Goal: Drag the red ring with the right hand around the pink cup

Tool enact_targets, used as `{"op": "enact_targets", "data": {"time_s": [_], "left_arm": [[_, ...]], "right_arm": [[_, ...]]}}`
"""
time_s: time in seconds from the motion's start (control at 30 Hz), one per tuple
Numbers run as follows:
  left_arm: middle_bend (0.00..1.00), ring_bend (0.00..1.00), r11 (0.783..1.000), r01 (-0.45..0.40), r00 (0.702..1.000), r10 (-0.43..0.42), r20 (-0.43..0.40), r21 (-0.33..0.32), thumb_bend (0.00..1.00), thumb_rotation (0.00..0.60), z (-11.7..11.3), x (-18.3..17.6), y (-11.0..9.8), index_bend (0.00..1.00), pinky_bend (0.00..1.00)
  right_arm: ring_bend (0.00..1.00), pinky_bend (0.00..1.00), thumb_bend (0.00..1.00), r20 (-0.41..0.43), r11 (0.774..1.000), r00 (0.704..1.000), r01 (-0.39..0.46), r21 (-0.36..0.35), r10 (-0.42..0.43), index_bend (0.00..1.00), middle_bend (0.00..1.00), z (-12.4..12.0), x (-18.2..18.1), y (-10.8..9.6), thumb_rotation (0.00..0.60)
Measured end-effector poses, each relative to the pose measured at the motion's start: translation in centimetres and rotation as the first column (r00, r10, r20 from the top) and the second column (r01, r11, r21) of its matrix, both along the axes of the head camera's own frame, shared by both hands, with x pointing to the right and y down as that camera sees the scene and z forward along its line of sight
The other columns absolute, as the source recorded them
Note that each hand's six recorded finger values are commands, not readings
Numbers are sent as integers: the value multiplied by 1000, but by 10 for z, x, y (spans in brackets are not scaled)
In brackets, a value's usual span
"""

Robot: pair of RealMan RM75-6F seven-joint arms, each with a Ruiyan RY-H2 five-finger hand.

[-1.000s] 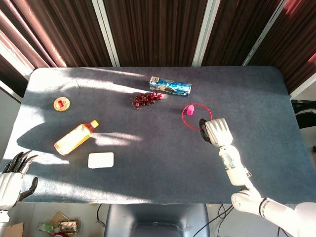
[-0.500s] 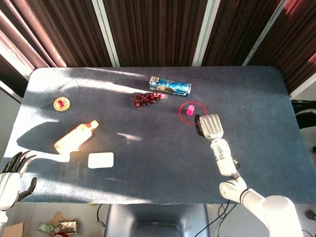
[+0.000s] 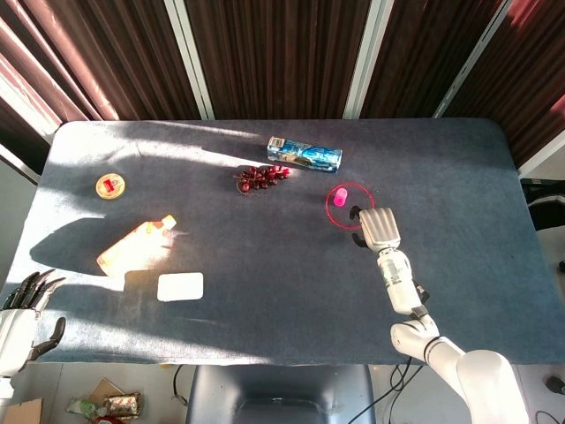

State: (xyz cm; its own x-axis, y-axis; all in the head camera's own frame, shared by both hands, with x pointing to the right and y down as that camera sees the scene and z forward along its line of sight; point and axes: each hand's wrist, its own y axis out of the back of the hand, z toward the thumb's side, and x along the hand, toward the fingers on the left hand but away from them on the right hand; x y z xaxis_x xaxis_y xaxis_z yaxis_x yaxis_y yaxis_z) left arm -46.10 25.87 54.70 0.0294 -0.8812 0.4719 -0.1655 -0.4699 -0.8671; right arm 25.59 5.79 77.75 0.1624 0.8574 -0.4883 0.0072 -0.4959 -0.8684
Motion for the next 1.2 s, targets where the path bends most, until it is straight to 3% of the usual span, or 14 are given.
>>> {"op": "enact_targets", "data": {"time_s": [0.2, 0.37, 0.57, 0.7, 0.83, 0.93, 1.07, 1.2], "left_arm": [[77, 0, 1000, -1, 1000, 1, 0, 0, 468, 600, 0, 0, 0, 177, 189], [77, 0, 1000, -5, 1000, 5, 2, -3, 469, 600, 1, 1, 0, 177, 189], [77, 0, 1000, -10, 1000, 10, 7, -7, 469, 600, 2, 2, 1, 177, 189], [77, 0, 1000, -12, 1000, 12, 9, -8, 467, 600, 1, 3, 2, 177, 189], [77, 0, 1000, -10, 1000, 10, 17, -13, 468, 600, 3, 2, 2, 177, 189], [77, 0, 1000, -9, 1000, 10, 22, -18, 468, 600, 4, 2, 2, 176, 189], [77, 0, 1000, -9, 1000, 9, 22, -17, 469, 600, 4, 3, 1, 177, 189], [77, 0, 1000, -5, 1000, 5, 27, -20, 469, 600, 6, 2, 0, 177, 189]], "right_arm": [[1000, 1000, 99, 3, 1000, 1000, -6, 0, 6, 278, 870, -1, 1, 0, 600], [1000, 999, 56, 40, 1000, 999, -7, 20, 6, 130, 870, -10, -1, 1, 600], [939, 906, 34, 122, 992, 992, 28, 127, -43, 241, 833, -50, -11, 12, 600], [877, 856, 8, 126, 979, 989, 50, 197, -76, 245, 761, -82, -8, 28, 600], [722, 758, 0, 111, 968, 989, 64, 241, -93, 233, 615, -119, 9, 51, 600], [558, 610, 0, 81, 967, 993, 68, 244, -91, 210, 485, -147, 35, 73, 600], [357, 338, 0, 2, 976, 997, 75, 207, -77, 136, 334, -174, 79, 110, 600], [222, 260, 0, -11, 987, 998, 67, 149, -66, 58, 227, -179, 99, 134, 600]]}}
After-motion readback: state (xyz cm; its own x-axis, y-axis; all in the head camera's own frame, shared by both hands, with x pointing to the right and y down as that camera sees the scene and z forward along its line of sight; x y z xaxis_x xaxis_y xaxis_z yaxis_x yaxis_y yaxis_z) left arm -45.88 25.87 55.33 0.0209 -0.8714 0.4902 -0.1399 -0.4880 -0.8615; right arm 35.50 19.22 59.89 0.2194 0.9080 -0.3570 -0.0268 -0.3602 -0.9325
